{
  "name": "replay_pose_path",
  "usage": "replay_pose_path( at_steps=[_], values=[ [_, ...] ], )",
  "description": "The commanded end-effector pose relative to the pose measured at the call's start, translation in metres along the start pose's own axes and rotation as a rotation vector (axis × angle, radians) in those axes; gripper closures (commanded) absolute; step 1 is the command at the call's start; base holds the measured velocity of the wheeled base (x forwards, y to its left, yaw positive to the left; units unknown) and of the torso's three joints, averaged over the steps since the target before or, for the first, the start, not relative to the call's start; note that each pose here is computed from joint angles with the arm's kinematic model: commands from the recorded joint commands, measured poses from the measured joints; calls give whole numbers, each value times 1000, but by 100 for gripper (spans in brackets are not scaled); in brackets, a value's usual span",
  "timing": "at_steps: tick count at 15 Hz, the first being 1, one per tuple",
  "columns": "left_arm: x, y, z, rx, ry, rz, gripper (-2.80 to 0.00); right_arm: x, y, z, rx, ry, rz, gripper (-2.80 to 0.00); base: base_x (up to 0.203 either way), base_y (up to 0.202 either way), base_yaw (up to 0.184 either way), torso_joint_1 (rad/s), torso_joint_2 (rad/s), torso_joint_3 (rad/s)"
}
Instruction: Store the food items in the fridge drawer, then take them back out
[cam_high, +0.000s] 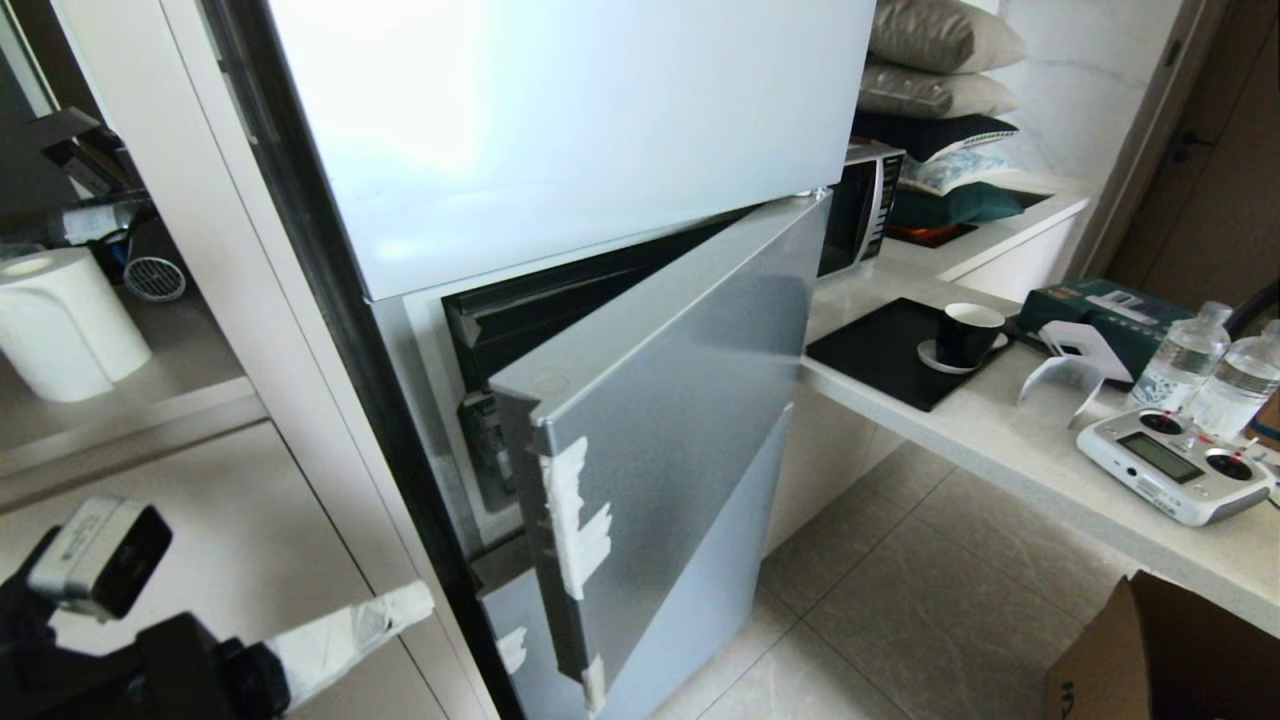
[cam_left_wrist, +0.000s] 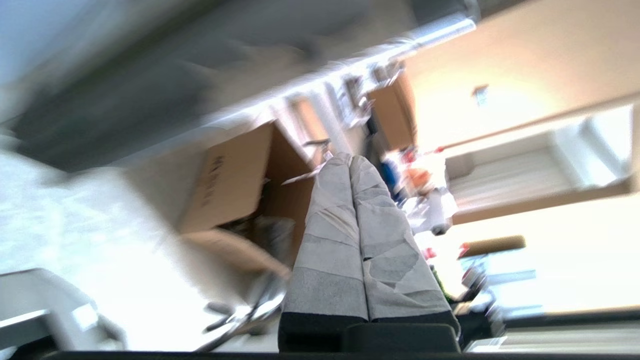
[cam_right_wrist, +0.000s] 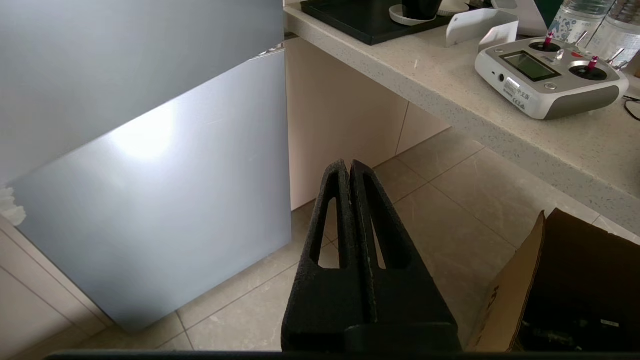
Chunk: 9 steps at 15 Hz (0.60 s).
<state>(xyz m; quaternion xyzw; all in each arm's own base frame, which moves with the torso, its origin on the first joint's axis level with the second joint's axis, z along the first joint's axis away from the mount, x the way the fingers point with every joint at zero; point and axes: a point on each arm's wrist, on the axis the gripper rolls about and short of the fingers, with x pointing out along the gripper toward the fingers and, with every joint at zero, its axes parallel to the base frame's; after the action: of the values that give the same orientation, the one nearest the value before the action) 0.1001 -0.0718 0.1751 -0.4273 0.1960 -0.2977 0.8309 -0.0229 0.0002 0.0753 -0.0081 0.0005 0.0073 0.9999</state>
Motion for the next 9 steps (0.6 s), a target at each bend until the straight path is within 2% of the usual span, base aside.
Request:
replay_pose_path(
  at_steps=[1, 4, 6, 7, 8, 9],
  values=[
    [-8, -6, 3, 27, -35, -22, 0, 0, 0, 0, -1, -1, 1, 0, 0, 0, 0, 0, 0, 0],
    [41, -3, 13, 30, -34, 106, 0, 0, 0, 0, -1, 0, 1, 0, 0, 0, 0, 0, 0, 0],
    [57, -6, 20, 49, -81, 119, 0, 0, 0, 0, -1, 0, 1, 0, 0, 0, 0, 0, 0, 0],
    [54, -8, 22, 92, -107, 115, 0, 0, 0, 0, -1, 0, 1, 0, 0, 0, 0, 0, 0, 0],
    [44, -13, 26, 185, -148, 105, 0, 0, 0, 0, -1, 0, 1, 0, 0, 0, 0, 0, 0, 0],
    [35, -17, 29, 345, -184, 125, 0, 0, 0, 0, -1, -1, 1, 0, 0, 0, 0, 0, 0, 0]
  ],
)
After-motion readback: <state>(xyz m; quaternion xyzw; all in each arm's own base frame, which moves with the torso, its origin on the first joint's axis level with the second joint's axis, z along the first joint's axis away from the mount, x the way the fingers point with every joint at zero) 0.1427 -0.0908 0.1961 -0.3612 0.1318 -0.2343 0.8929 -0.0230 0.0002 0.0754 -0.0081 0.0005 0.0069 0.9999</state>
